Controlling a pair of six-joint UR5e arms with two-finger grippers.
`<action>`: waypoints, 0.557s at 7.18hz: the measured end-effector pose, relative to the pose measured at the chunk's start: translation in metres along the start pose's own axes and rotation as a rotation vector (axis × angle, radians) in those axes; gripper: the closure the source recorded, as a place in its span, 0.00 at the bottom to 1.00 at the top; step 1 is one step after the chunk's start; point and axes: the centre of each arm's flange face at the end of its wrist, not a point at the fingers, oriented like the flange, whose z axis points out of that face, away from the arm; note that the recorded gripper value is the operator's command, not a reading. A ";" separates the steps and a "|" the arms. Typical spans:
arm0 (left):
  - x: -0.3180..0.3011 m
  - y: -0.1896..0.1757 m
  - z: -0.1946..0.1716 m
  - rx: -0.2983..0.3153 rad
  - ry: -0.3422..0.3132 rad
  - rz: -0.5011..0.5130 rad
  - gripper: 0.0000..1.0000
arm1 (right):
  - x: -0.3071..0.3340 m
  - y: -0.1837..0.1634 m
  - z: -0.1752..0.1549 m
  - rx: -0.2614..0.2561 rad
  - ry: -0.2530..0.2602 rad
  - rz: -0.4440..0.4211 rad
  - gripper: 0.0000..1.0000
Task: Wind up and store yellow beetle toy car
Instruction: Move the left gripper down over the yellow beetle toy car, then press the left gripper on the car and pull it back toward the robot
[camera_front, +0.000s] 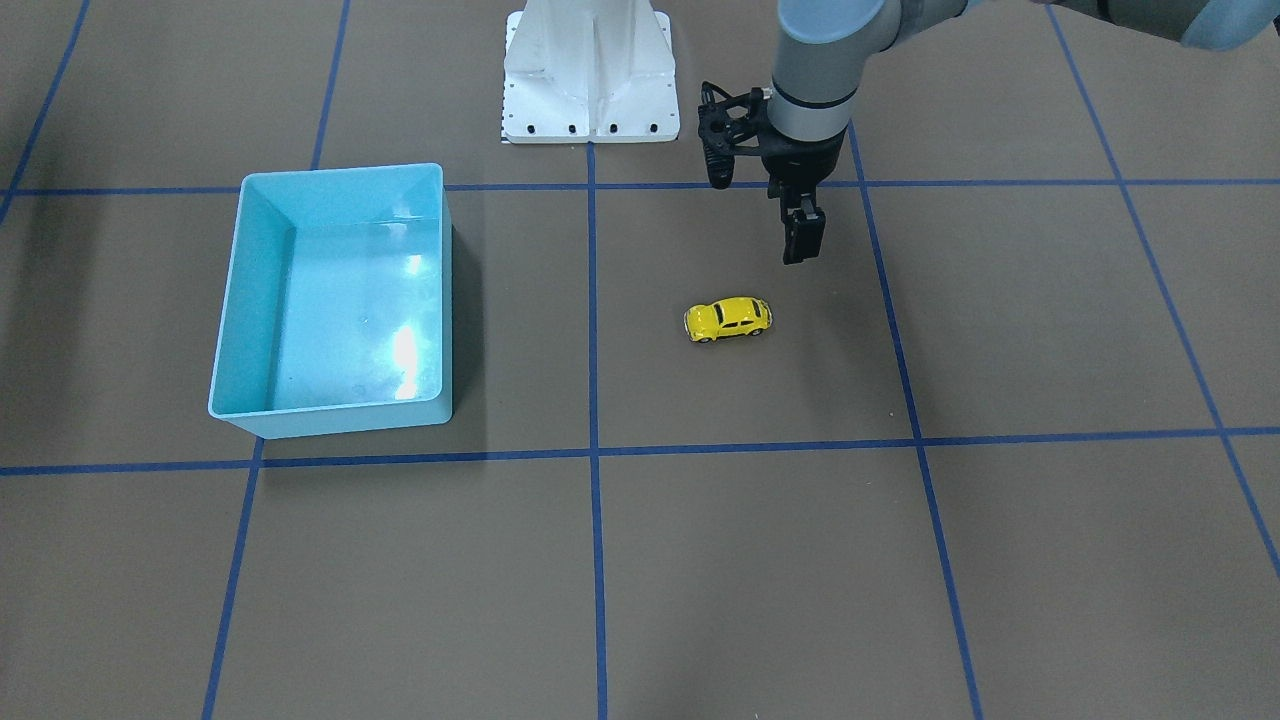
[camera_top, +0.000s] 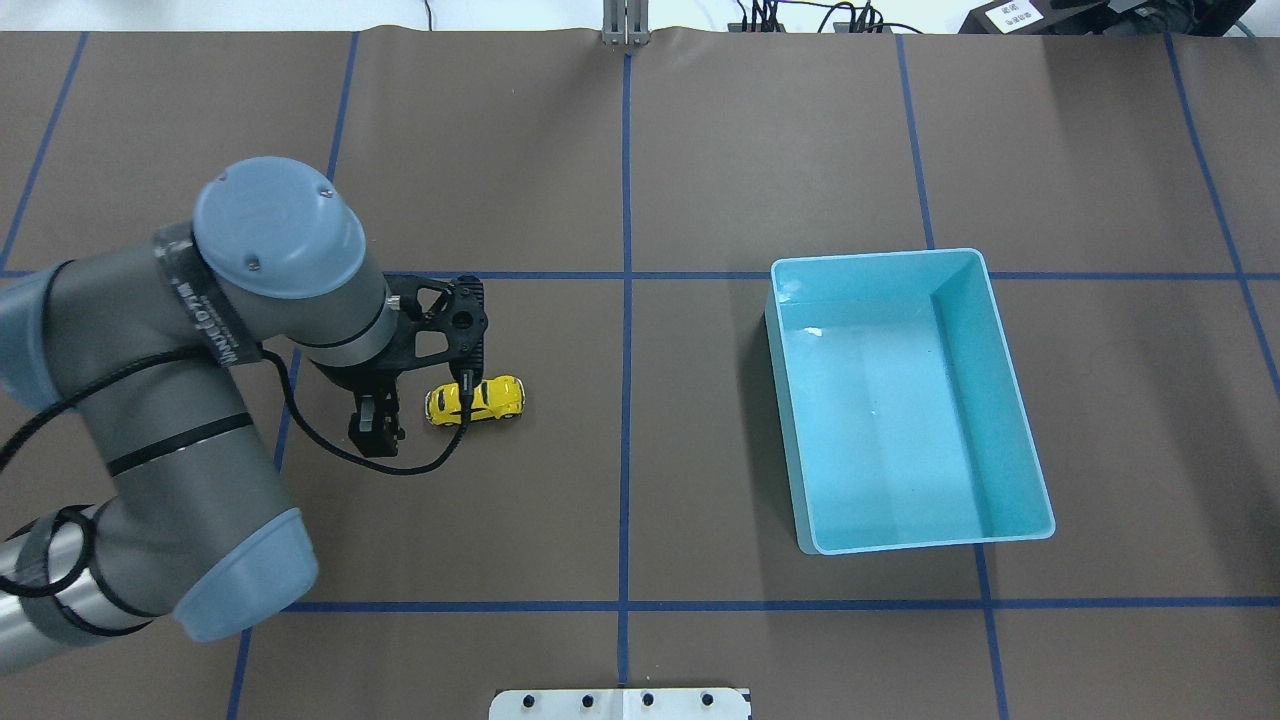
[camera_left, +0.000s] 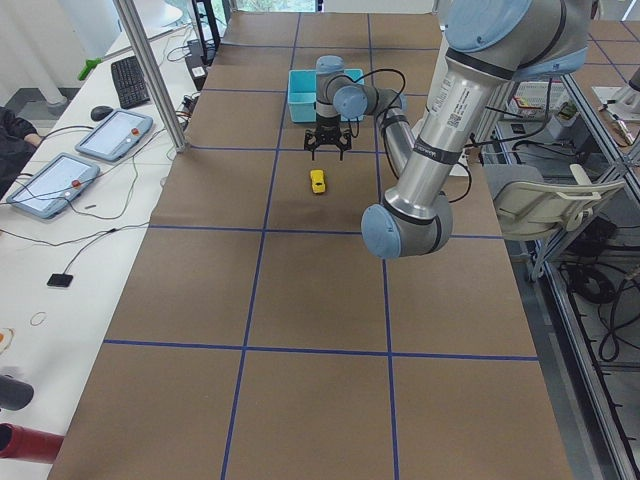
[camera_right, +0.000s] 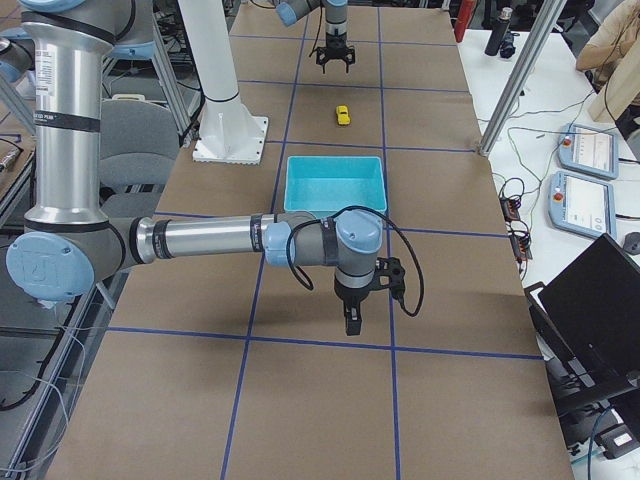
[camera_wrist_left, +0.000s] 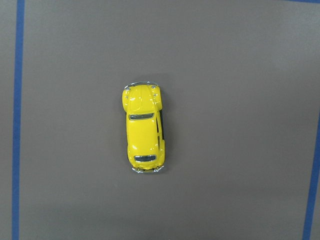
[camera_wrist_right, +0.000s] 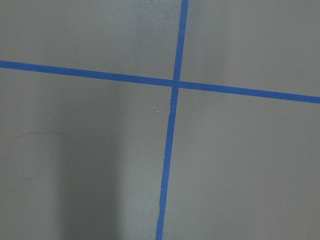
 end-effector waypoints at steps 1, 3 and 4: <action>-0.012 -0.021 0.012 -0.025 0.009 -0.001 0.00 | 0.001 0.000 0.001 -0.002 0.000 0.002 0.00; -0.030 -0.056 0.036 -0.068 0.032 -0.009 0.00 | 0.002 0.001 0.002 -0.005 -0.001 0.004 0.00; -0.033 -0.070 0.048 -0.082 0.044 -0.007 0.01 | 0.002 0.000 0.002 -0.005 -0.001 0.004 0.00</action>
